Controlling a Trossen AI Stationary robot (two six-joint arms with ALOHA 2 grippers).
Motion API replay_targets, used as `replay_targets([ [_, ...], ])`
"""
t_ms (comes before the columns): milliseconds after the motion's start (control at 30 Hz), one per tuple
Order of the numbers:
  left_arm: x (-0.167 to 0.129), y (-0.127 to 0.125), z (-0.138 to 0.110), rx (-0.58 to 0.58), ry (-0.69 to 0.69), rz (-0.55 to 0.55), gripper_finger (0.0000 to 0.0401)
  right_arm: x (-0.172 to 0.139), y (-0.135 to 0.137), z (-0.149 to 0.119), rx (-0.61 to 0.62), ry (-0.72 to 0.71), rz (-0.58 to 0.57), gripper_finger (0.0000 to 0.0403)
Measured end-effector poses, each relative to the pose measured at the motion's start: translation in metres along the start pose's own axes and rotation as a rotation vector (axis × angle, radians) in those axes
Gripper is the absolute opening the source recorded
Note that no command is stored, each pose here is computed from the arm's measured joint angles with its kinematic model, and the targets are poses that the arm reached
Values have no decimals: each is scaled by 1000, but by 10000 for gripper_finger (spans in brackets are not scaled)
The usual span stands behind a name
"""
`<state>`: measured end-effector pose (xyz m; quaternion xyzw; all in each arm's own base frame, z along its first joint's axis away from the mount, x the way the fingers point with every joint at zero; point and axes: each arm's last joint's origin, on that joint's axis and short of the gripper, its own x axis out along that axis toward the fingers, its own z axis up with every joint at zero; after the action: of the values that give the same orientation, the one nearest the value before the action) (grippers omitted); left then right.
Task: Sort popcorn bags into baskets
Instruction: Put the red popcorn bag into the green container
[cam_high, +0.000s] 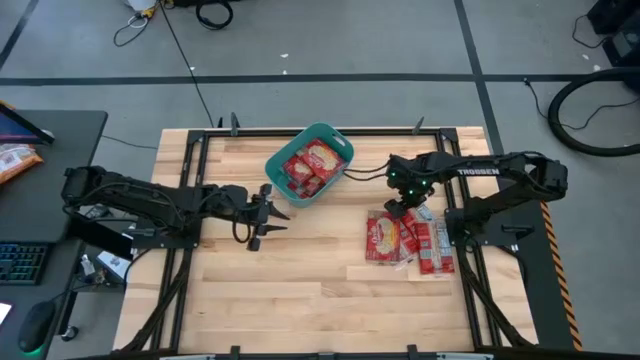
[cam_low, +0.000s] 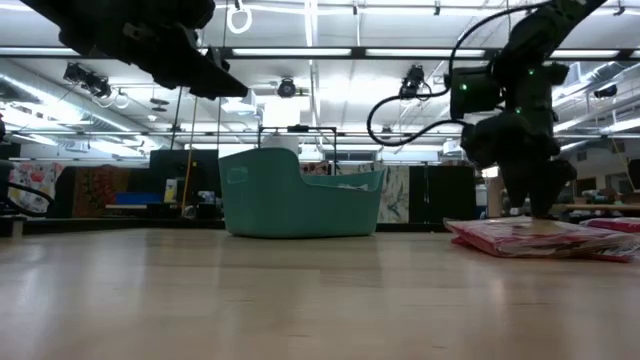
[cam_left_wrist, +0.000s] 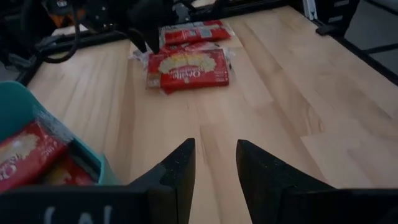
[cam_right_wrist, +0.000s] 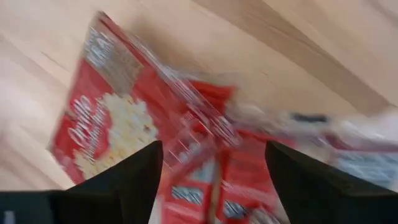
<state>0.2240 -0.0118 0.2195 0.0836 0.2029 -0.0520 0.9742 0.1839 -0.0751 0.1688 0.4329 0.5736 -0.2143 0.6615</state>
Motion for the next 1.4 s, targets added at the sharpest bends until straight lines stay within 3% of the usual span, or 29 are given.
replay_targets([
  [167,4,-2,-3,-24,14,-50,121,12,-4,4,5,-44,131,270],
  [467,20,-4,-7,-4,5,-109,121,22,-10,0,3,-53,133,210],
  [967,22,-4,-8,1,4,-109,121,26,-13,-4,-16,-34,146,9],
  [1067,21,-4,-10,-14,26,-113,121,18,-3,1,-19,-60,173,13],
  [1233,24,-5,-16,-35,77,-120,121,-8,28,12,-125,-170,221,6],
  [1400,21,-4,-7,-21,-7,-108,121,-40,72,23,-256,-337,313,6],
])
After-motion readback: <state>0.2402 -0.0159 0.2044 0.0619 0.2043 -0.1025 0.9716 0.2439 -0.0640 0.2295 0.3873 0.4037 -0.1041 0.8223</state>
